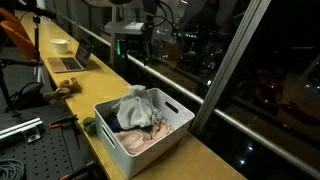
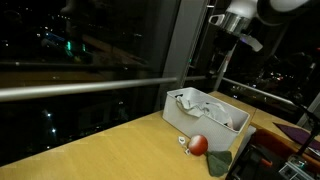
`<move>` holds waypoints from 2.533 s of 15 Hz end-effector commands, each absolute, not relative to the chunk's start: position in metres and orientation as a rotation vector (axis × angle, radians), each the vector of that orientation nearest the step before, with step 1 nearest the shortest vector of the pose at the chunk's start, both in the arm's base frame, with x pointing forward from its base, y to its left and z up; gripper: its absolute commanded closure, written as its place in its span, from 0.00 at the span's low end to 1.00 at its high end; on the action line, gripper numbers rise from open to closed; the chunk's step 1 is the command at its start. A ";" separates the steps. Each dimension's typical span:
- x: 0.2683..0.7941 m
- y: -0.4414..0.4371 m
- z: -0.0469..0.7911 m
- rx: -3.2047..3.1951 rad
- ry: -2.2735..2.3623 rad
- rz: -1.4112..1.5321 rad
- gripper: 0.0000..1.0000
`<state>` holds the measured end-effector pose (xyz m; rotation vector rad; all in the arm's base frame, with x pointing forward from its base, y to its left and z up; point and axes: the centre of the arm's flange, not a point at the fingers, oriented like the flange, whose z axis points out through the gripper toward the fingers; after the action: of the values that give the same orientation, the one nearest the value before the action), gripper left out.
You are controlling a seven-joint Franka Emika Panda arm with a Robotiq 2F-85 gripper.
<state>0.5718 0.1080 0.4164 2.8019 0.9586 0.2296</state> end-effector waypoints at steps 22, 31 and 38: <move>0.569 0.244 0.223 2.112 1.839 -0.677 0.00; 0.553 0.198 0.154 2.190 1.859 -0.710 0.00; 0.549 0.183 0.132 2.214 1.858 -0.734 0.28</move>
<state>0.5491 0.1916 0.1379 2.2212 1.8323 -0.7478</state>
